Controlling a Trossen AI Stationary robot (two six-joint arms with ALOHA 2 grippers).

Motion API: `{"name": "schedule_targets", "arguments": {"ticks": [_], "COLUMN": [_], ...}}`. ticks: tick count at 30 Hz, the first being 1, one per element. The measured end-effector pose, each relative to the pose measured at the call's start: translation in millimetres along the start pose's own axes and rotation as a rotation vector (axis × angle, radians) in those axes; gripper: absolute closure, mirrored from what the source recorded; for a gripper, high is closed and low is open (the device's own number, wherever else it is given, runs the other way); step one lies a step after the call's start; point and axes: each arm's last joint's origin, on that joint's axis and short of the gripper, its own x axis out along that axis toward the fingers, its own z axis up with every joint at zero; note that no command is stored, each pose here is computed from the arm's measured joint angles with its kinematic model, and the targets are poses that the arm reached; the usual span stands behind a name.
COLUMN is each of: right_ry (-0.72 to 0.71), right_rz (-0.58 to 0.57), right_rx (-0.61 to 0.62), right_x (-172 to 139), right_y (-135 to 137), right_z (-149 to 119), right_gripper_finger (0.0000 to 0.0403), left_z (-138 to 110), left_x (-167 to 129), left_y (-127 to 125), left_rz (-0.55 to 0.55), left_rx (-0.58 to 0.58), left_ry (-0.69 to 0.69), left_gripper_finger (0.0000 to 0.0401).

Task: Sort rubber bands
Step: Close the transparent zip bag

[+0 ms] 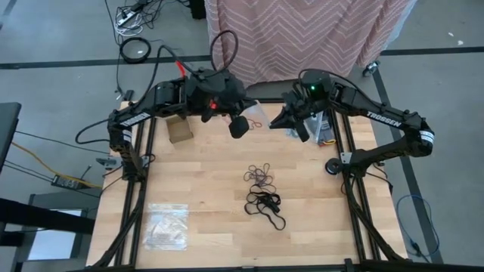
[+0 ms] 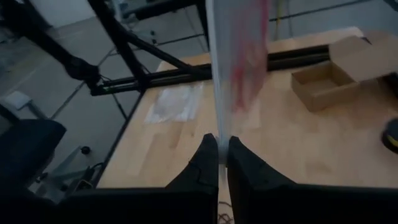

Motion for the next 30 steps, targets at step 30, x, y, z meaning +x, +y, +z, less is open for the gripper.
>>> {"name": "schedule_targets", "arguments": {"ticks": [30], "right_ry": [0.223], "right_rz": [-1.017], "right_rx": [1.224], "right_x": [-31.0], "right_y": [-51.4], "right_z": [-179.6], "right_gripper_finger": [0.0402], "left_z": [-43.3], "left_x": [-67.6], "left_y": [17.9], "left_rz": [-0.032], "left_rx": [0.089], "left_ry": [0.471], "left_gripper_finger": [0.0266]}}
